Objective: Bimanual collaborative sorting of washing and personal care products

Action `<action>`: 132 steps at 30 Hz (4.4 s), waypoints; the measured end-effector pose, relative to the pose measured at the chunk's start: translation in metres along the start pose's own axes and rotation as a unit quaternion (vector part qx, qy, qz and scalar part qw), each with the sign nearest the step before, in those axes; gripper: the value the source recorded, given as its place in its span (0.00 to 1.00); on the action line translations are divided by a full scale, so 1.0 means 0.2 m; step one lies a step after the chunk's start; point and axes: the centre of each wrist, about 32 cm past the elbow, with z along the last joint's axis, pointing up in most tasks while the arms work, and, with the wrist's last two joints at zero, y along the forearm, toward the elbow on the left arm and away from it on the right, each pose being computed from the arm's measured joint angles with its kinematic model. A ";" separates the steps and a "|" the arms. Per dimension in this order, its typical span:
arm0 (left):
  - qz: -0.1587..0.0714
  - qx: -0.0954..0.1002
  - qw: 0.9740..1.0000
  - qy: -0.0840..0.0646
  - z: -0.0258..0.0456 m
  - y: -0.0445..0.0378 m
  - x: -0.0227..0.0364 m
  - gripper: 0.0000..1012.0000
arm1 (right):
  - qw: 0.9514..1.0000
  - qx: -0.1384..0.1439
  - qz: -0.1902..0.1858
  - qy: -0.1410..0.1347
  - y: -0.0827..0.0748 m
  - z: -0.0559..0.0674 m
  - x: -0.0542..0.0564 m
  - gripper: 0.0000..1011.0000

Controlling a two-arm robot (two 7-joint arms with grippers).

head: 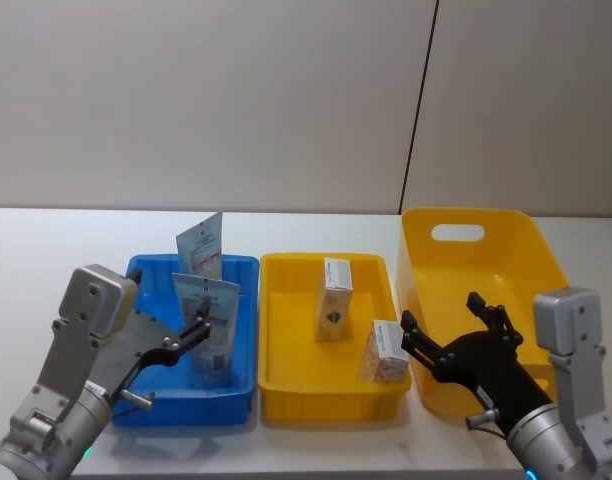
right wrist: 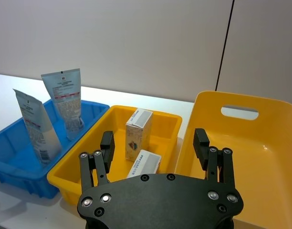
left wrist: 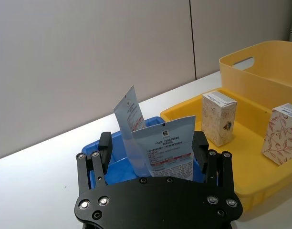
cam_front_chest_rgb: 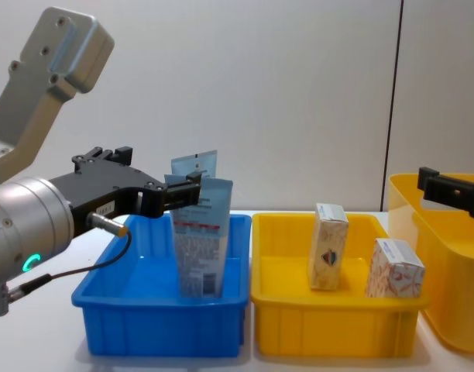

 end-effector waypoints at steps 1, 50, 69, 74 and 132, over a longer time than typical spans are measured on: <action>0.000 0.000 1.000 0.000 0.000 0.000 0.000 0.99 | 1.000 0.000 0.000 0.000 0.00 0.00 0.00 0.99; 0.000 0.000 1.000 0.000 0.000 0.000 0.000 0.99 | 1.000 0.000 0.000 0.000 0.00 0.00 0.00 0.99; -0.006 0.000 1.000 0.004 -0.005 0.005 -0.002 0.99 | 1.000 0.000 0.000 0.000 0.00 0.00 0.00 0.99; -0.019 -0.001 1.000 0.013 -0.017 0.018 -0.004 0.99 | 1.000 0.000 0.000 0.000 0.00 0.00 0.00 0.99; -0.101 0.058 0.986 0.118 -0.291 -0.131 0.215 0.99 | 1.000 0.000 0.000 0.000 0.00 0.00 0.00 0.99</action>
